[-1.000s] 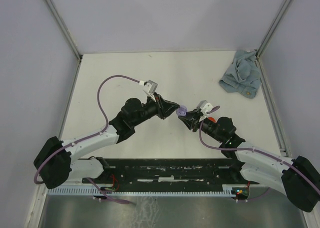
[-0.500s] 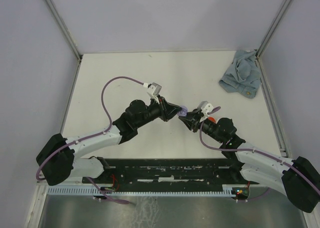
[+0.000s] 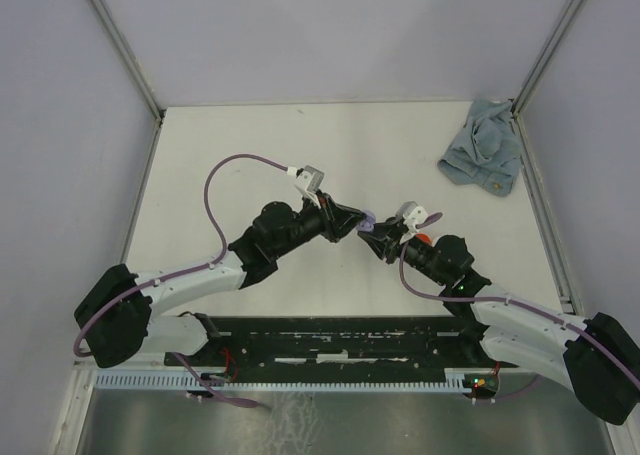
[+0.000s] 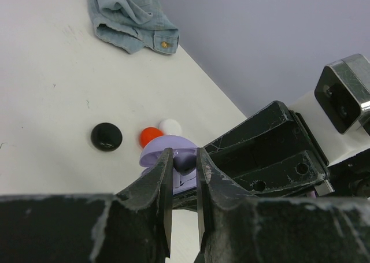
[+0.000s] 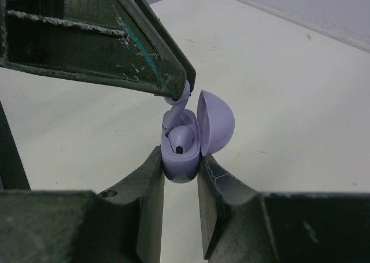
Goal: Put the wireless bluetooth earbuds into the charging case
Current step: Place the earbud in the charging case.
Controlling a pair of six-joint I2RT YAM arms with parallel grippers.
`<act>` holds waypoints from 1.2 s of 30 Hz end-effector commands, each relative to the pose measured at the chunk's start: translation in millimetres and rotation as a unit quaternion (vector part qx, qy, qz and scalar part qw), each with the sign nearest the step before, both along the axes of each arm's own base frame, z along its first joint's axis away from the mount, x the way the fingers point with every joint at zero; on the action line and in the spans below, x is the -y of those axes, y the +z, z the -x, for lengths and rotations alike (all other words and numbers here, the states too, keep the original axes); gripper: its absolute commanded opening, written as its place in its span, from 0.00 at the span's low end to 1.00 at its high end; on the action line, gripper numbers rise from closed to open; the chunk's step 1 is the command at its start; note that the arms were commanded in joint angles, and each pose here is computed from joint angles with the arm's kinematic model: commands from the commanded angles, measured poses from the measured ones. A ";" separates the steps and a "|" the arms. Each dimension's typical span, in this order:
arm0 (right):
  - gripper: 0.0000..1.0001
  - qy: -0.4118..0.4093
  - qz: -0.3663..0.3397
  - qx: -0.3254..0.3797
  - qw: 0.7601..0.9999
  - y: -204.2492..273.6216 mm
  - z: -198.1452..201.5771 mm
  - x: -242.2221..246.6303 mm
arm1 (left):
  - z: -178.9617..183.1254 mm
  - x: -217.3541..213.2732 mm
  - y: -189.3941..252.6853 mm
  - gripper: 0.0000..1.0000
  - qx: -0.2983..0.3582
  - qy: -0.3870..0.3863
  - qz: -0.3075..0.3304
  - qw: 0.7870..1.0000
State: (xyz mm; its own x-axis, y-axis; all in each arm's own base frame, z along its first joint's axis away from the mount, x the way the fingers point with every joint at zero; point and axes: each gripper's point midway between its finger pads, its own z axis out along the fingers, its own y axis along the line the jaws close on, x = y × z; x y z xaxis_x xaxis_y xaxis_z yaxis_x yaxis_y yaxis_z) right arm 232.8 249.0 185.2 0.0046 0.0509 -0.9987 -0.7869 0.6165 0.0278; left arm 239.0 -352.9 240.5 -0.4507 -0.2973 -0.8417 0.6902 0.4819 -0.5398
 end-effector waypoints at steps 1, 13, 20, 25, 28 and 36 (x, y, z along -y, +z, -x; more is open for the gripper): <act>0.04 -0.006 -0.033 0.026 0.999 22.2 -0.5 2.2 | -3.7 -0.8 7.6 0.16 0.034 0.014 0.004 0.999; 0.04 -0.009 -0.034 0.028 0.999 23.4 -0.8 3.4 | -1.3 -3.5 1.5 0.16 0.040 0.015 -0.008 0.999; 0.04 -0.011 -0.034 0.029 0.999 23.2 -0.5 4.6 | 14.8 2.8 2.4 0.22 0.051 -0.019 -0.011 0.998; 0.04 -0.012 -0.034 0.030 0.999 23.4 -0.5 5.3 | 20.1 1.0 -0.7 0.26 0.057 -0.026 -0.021 0.998; 0.04 -0.012 -0.033 0.030 0.999 23.4 -0.9 5.0 | 22.5 2.4 -2.5 0.29 0.056 -0.034 -0.027 0.997; 0.04 -0.012 -0.033 0.028 0.999 22.5 -1.4 4.6 | 20.9 7.0 -6.4 0.38 0.052 -0.039 -0.041 0.997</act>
